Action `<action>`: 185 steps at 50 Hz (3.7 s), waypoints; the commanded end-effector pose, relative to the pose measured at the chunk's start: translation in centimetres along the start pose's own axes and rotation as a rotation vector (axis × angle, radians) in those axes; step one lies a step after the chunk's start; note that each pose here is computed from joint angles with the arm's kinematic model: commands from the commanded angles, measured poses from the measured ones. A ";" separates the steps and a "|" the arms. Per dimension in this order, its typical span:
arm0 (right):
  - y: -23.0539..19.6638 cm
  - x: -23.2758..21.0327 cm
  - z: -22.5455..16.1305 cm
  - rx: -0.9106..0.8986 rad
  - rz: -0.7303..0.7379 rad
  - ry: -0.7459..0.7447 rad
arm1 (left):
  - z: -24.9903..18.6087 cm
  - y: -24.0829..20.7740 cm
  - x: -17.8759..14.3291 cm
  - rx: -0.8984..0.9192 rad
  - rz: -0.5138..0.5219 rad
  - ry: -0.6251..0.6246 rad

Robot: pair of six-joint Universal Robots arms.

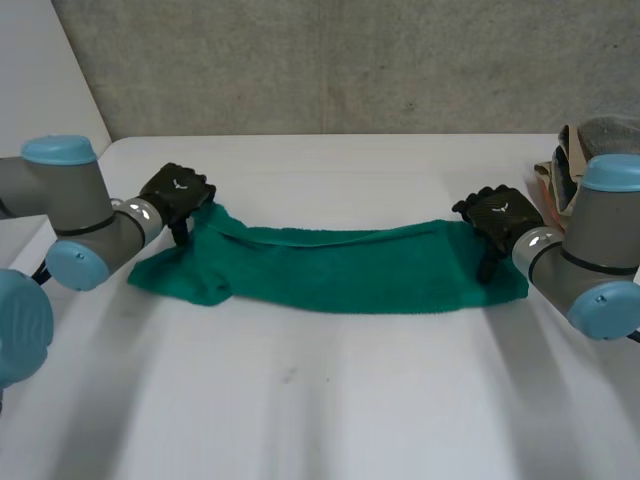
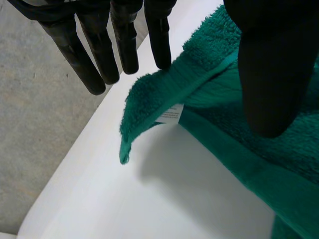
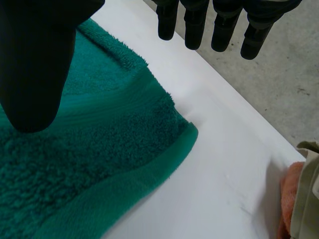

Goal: Fold the laundry.

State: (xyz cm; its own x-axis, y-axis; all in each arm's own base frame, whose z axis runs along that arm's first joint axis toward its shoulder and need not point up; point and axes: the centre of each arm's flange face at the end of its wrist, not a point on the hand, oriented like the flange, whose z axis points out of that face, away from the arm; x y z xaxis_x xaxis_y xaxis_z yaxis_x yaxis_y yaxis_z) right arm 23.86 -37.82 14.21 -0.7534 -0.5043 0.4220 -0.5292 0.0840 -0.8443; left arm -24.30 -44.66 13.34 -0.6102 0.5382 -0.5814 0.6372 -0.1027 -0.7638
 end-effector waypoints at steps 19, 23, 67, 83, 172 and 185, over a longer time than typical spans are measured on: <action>0.5 2.5 -1.1 -0.001 0.035 0.025 | 3.2 -0.5 0.7 0.060 0.313 -0.114; -0.4 3.6 -0.8 0.023 0.077 0.049 | 1.9 -3.3 -1.6 0.080 0.335 -0.165; -13.7 5.8 4.8 0.565 -0.007 0.309 | -15.8 -18.0 -8.4 0.512 0.280 -0.422; -18.6 7.3 -2.4 0.618 -0.015 0.325 | -11.5 -18.9 -13.4 0.408 0.054 -0.582; -3.0 1.8 -9.7 -0.303 -0.147 -0.219 | -16.6 -3.9 -0.4 -0.320 0.301 0.077; -20.1 13.4 -7.3 0.747 0.083 0.549 | -14.3 -22.1 -16.5 0.505 0.088 -0.747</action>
State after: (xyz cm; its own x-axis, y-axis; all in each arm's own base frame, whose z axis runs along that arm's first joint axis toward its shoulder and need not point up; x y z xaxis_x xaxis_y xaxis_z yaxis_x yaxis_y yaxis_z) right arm 21.70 -39.11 30.99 -0.8595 -0.2137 0.4643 -0.4292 -0.1917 -0.8826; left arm -22.40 -38.23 32.24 -0.5444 0.1010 -0.8327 0.7956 -0.2524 -0.5507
